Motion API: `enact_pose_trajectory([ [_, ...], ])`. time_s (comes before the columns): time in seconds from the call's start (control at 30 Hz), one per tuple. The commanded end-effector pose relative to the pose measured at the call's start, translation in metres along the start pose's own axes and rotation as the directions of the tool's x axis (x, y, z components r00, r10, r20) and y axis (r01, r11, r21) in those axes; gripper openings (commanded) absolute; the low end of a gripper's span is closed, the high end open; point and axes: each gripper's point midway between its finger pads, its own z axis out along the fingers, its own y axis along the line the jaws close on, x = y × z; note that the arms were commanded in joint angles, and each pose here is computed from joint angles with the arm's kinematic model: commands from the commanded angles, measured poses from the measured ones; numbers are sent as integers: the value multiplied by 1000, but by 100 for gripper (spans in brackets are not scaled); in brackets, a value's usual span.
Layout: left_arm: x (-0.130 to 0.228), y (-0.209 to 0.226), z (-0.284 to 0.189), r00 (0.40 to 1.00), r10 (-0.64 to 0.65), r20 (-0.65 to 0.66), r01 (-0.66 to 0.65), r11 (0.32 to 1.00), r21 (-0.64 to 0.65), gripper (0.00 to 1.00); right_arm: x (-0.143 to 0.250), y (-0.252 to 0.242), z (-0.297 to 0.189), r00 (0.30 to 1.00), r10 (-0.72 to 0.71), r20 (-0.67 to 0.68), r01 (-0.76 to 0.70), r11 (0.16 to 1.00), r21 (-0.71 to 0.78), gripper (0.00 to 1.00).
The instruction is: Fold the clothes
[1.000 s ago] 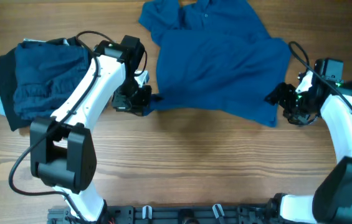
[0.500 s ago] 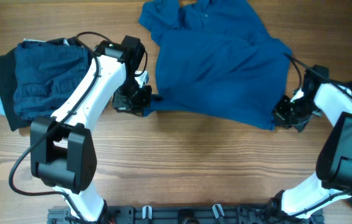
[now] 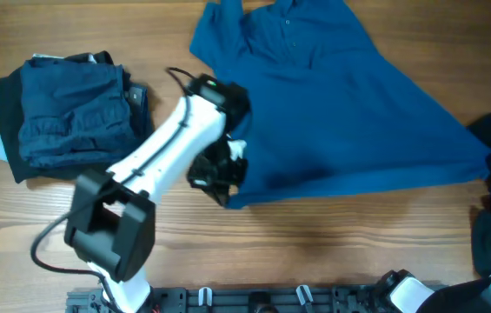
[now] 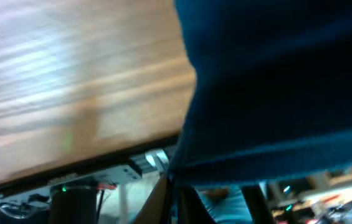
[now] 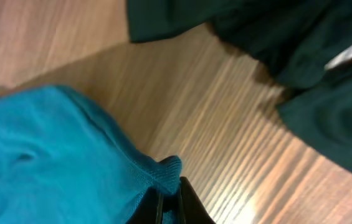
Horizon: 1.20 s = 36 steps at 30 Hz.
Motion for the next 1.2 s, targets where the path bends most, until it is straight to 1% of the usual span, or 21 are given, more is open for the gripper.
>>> enact_pose_trajectory([
  [0.0,32,-38,18,991,115,-69,-119,991,-65,4,-18,-13,-4,997,14,81,-20,997,78,4],
  [0.03,35,-43,21,988,133,-74,-139,987,-77,4,-20,-12,-4,996,13,90,-20,997,74,4],
  [0.1,46,-59,30,977,194,-84,-203,973,-108,20,-23,-15,-4,994,13,104,-23,996,89,5],
  [0.13,49,-61,33,975,203,-85,-213,967,-139,49,-25,-19,-5,993,16,113,-29,994,110,4],
  [0.17,49,-59,34,978,192,-80,-203,965,-165,54,-26,-21,-5,993,15,120,-30,992,126,4],
  [0.2,49,-58,34,979,190,-81,-201,965,-170,56,-26,-22,-6,992,14,123,-30,991,130,16],
  [0.23,48,-55,32,981,177,-79,-188,968,-165,59,-27,-22,-6,992,14,126,-31,991,130,49],
  [0.33,36,-38,17,992,119,-45,-125,977,-174,59,-23,-16,-5,994,7,105,-18,995,97,62],
  [0.4,14,-11,-12,997,64,47,-52,972,-230,60,-20,-5,-4,996,-19,82,16,999,37,70],
  [0.43,-3,4,-34,991,31,131,0,973,-233,64,-20,-5,-4,997,-16,81,13,999,34,75],
  [0.5,-38,24,-70,953,-23,302,84,978,-190,88,-14,5,-3,999,-18,50,19,999,-25,77],
  [0.53,-62,32,-88,915,-43,401,108,984,-141,92,-7,19,-4,999,-35,14,36,994,-107,77],
  [0.6,-109,50,-118,813,-99,574,151,988,-43,87,7,52,-10,992,-126,-34,110,950,-291,74],
  [0.67,-159,72,-146,685,-203,700,193,977,94,47,19,73,-16,978,-204,-48,169,904,-392,70],
  [0.7,-175,77,-152,645,-241,725,200,969,145,50,24,78,-16,972,-227,-53,187,894,-406,69],
  [0.73,-198,89,-159,593,-267,760,205,962,178,77,32,84,-16,964,-258,-66,209,885,-416,69],
  [0.83,-245,121,-157,506,-352,788,250,934,256,93,49,93,-15,941,-328,-86,262,864,-430,70],
  [0.97,-290,143,-138,476,-406,780,230,914,335,94,58,102,-15,927,-364,-92,291,851,-438,70],
  [1.07,-333,149,-105,476,-416,775,182,908,376,84,60,102,-15,924,-369,-97,294,852,-433,69],
  [1.13,-340,152,-96,471,-440,764,199,897,394,80,61,101,-14,924,-369,-101,294,854,-428,70],
  [1.17,-342,153,-93,472,-450,759,206,893,401,74,61,100,-14,924,-369,-103,294,856,-425,70],
])
